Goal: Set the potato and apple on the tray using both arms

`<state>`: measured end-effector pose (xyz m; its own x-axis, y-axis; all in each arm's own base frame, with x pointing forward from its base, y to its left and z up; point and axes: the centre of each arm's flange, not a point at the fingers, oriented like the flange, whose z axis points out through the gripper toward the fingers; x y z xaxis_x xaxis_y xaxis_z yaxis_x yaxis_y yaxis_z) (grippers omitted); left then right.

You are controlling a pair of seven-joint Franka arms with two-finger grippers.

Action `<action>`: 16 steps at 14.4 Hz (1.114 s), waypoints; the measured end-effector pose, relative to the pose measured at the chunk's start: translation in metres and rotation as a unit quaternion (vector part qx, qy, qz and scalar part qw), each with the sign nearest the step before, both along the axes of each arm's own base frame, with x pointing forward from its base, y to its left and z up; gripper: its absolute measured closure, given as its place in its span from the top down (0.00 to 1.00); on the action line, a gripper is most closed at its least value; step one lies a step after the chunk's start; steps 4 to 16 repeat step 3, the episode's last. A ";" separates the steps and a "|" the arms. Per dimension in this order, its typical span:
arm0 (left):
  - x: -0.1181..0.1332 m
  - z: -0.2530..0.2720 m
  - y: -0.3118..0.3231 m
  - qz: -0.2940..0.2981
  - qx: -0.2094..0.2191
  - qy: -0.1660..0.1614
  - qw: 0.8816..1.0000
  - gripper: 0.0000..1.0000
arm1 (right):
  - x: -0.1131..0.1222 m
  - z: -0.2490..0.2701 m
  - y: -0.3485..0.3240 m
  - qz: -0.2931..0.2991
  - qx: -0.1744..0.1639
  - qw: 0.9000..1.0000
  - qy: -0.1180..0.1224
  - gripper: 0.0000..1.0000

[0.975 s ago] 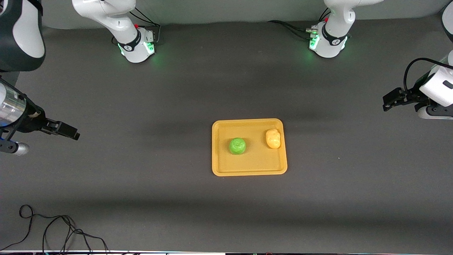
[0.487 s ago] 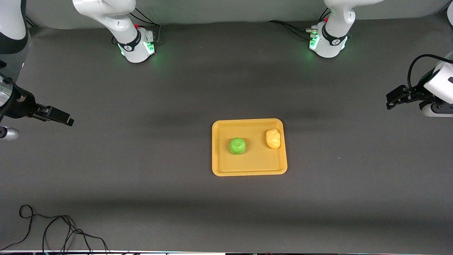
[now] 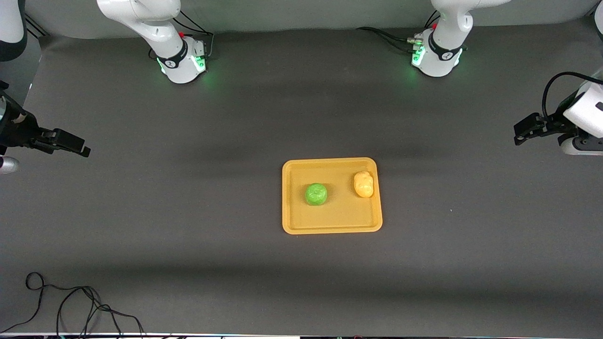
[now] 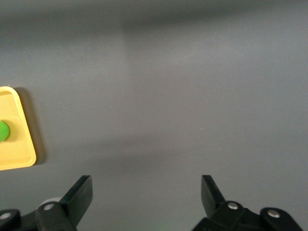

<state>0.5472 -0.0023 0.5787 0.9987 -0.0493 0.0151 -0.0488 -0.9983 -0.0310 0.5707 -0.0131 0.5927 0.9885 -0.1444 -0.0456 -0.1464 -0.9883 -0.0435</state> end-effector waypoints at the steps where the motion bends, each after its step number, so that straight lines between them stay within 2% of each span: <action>1: 0.000 0.000 0.000 0.000 0.000 0.000 1.000 1.00 | 0.000 -0.004 0.002 0.002 -0.001 1.000 0.004 1.00; 16: 0.000 0.000 0.000 0.000 0.000 0.000 1.000 1.00 | 0.001 -0.014 0.008 0.009 -0.001 1.000 0.005 1.00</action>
